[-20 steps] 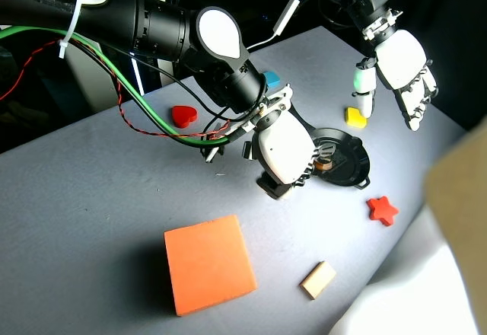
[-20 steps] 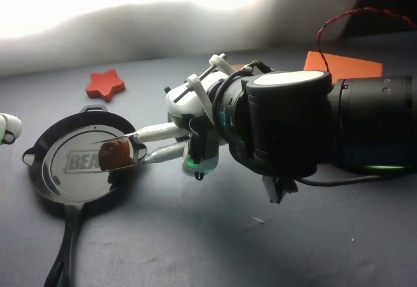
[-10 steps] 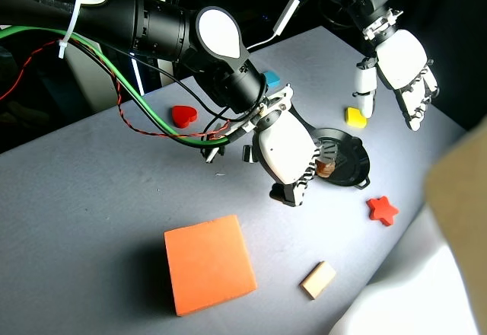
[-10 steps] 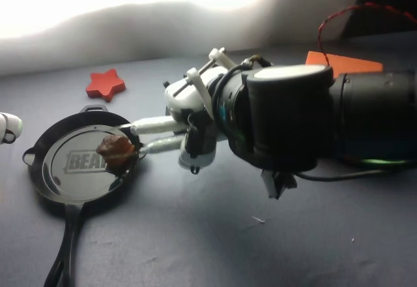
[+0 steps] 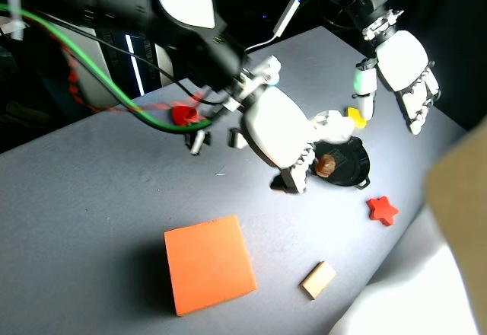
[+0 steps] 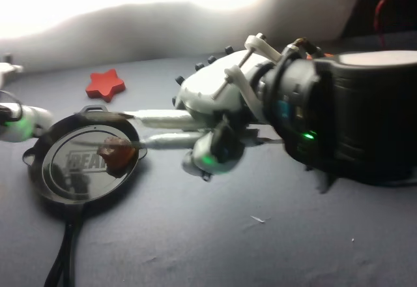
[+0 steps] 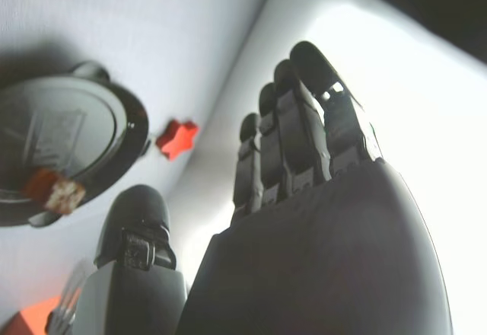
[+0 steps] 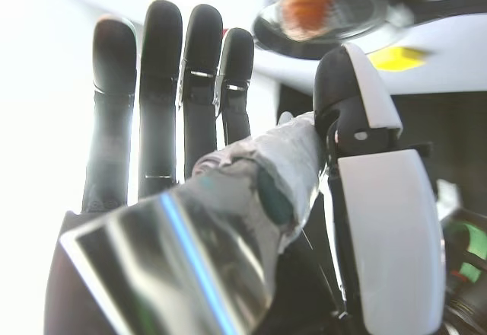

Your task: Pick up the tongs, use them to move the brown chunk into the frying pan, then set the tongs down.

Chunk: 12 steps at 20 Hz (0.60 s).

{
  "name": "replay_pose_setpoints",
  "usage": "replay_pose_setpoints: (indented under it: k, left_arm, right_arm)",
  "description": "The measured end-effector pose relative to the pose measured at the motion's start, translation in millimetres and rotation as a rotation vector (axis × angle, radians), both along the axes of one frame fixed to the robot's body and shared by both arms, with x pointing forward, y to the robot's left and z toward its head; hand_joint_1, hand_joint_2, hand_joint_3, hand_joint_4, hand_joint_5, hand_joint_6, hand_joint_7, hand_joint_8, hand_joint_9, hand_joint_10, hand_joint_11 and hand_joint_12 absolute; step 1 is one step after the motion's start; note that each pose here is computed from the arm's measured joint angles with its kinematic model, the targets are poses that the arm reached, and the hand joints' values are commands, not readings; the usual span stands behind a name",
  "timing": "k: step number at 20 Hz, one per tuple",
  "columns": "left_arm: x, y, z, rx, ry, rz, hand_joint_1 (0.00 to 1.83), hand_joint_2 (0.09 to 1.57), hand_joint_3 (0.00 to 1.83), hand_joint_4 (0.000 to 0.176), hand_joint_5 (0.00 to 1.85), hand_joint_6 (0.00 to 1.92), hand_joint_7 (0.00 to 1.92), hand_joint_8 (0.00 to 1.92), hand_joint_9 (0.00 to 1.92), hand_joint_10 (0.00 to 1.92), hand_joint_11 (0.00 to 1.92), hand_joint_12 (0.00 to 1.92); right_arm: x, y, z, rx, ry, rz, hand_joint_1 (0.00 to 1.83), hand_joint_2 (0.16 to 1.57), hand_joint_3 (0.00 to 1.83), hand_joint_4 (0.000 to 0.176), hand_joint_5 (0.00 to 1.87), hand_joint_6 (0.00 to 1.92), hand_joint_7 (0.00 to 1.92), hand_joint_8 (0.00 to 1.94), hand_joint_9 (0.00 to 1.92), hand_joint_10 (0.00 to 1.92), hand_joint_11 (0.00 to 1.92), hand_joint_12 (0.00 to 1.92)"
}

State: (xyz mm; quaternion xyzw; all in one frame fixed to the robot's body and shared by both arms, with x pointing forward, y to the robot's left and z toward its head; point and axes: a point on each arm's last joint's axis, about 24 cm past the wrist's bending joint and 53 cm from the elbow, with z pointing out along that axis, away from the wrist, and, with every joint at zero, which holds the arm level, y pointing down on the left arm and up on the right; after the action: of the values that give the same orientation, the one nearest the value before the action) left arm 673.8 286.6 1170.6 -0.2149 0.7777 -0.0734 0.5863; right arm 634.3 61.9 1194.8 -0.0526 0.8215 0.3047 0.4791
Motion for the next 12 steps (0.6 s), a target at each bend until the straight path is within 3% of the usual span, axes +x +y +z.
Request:
replay_pose_setpoints:
  k: [3, 5, 9, 12]
  left_arm:
    - [-6.9, -25.1, -2.3, -0.047, 0.007, -0.045, 0.06, 1.32, 0.00, 0.055, 0.11, 0.00, 0.21, 0.00, 0.28, 0.00, 0.00, 1.11]
    - [-10.4, -32.4, -3.1, -0.061, 0.010, -0.053, 0.07, 1.32, 0.00, 0.056, 0.10, 0.00, 0.22, 0.00, 0.27, 0.00, 0.00, 1.08]
    - [-20.1, -55.4, -2.3, -0.101, 0.014, -0.095, 0.08, 1.31, 0.00, 0.057, 0.10, 0.00, 0.23, 0.00, 0.30, 0.01, 0.00, 1.12]
    - [-26.1, -62.5, -3.4, -0.116, 0.021, -0.099, 0.09, 1.30, 0.00, 0.057, 0.11, 0.01, 0.23, 0.00, 0.29, 0.00, 0.00, 1.09]
  right_arm:
    - [-18.8, -18.0, -26.7, -0.125, -0.033, 0.082, 0.58, 1.42, 0.00, 0.000, 0.51, 0.81, 0.67, 0.85, 0.61, 1.14, 0.47, 1.60]
    - [-26.6, -24.6, -37.3, -0.163, -0.055, 0.142, 0.59, 1.43, 0.00, 0.000, 0.49, 0.87, 0.64, 0.91, 0.59, 1.17, 0.44, 1.62]
    - [-39.3, -18.3, -52.8, -0.239, -0.124, 0.272, 0.65, 1.42, 0.00, 0.000, 0.46, 0.92, 0.63, 0.93, 0.60, 1.18, 0.45, 1.63]
    - [-50.3, -9.5, -60.7, -0.258, -0.160, 0.360, 0.55, 1.45, 0.00, 0.000, 0.43, 0.85, 0.60, 0.79, 0.56, 1.09, 0.35, 1.61]
